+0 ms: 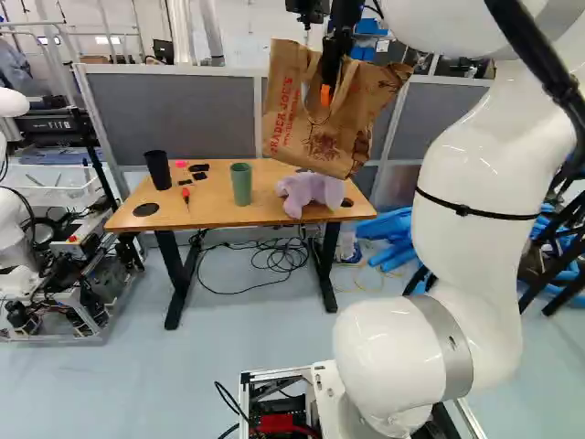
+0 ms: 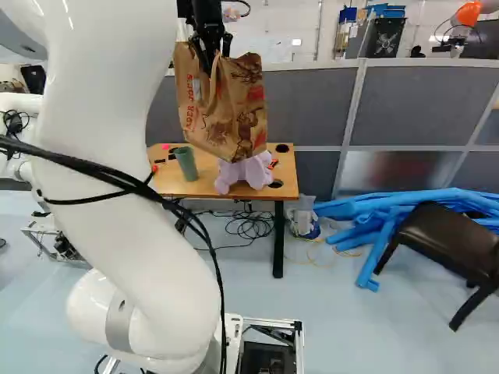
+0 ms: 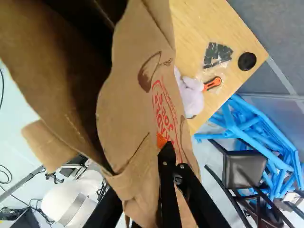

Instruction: Pick up the bag on the ground and place it on the table

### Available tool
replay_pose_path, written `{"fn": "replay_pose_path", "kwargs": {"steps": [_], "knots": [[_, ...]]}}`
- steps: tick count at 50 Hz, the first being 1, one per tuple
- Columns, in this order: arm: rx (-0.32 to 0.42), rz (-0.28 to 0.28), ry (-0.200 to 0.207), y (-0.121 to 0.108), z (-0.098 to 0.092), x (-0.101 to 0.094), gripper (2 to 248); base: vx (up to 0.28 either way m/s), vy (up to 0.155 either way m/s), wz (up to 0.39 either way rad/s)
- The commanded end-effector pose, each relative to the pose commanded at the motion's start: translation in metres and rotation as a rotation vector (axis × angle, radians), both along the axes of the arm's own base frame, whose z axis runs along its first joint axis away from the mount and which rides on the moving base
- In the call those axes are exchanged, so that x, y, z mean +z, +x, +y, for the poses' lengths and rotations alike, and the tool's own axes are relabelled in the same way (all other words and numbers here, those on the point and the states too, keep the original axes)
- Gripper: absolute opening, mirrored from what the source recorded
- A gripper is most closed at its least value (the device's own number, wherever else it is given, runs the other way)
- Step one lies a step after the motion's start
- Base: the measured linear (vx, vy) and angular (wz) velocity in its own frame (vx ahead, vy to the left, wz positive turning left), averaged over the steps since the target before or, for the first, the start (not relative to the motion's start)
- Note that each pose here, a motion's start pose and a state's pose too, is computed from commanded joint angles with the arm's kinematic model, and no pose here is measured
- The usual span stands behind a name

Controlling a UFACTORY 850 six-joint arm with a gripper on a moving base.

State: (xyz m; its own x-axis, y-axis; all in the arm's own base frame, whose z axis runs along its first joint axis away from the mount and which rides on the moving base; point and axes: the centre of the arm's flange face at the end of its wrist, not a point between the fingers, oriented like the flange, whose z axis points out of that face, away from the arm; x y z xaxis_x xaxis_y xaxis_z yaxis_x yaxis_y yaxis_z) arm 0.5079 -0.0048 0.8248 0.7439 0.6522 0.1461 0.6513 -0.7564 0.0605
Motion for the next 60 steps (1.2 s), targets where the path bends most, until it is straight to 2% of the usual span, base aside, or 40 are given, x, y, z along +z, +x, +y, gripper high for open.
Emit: {"fn": "replay_pose_path", "kwargs": {"steps": [11,60], "knots": [[0.0,0.0,0.0,0.0,0.0,0.0,21,0.174,0.098,0.148],[0.0,0.0,0.0,0.0,0.0,0.0,21,0.165,0.066,-0.01]]}}
